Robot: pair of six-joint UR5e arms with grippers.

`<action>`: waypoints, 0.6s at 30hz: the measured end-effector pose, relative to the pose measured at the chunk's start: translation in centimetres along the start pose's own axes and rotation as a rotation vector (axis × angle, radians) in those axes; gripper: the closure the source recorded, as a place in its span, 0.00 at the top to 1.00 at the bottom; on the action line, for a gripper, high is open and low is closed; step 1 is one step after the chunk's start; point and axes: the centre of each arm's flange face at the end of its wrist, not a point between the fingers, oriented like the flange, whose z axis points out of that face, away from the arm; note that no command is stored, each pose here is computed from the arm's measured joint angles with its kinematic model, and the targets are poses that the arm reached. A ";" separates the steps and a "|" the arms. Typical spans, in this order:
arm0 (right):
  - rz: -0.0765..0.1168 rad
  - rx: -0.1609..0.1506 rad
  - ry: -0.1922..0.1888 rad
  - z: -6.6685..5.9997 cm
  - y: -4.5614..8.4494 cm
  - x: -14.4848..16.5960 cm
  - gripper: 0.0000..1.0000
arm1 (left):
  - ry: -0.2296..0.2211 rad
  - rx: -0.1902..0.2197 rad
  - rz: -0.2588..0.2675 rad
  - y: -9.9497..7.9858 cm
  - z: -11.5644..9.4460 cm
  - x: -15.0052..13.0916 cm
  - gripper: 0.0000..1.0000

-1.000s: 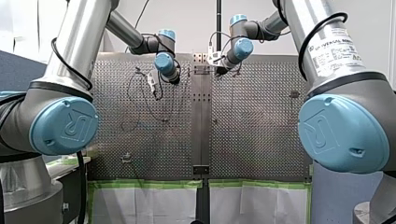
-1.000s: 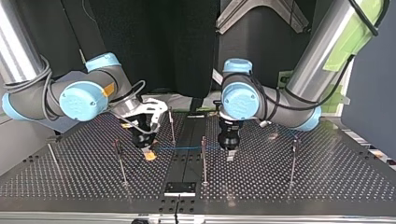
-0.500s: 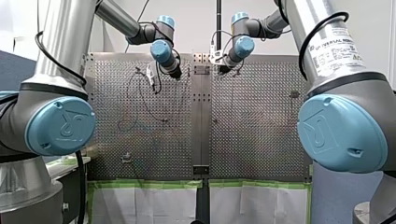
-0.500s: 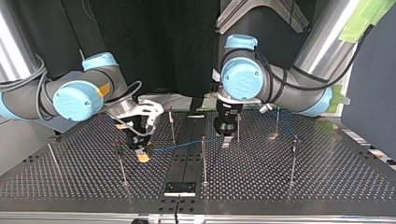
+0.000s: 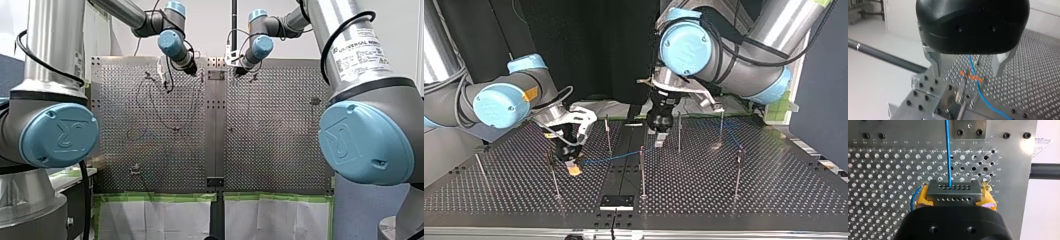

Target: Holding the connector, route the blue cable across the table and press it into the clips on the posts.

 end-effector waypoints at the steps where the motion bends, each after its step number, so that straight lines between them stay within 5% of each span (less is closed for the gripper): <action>1: 0.000 -0.003 0.000 0.0 0.1 0.0 0.00 | -0.008 0.005 -0.002 -0.4 -0.1 0.0 1.00; 8: -0.001 -0.034 -0.006 0.0 0.7 -0.1 0.00 | -0.047 0.032 -0.014 -3.4 -0.1 0.9 1.00; 18: -0.002 -0.050 -0.017 -0.1 1.3 -0.6 0.00 | -0.020 0.116 -0.006 -8.7 -1.2 2.7 1.00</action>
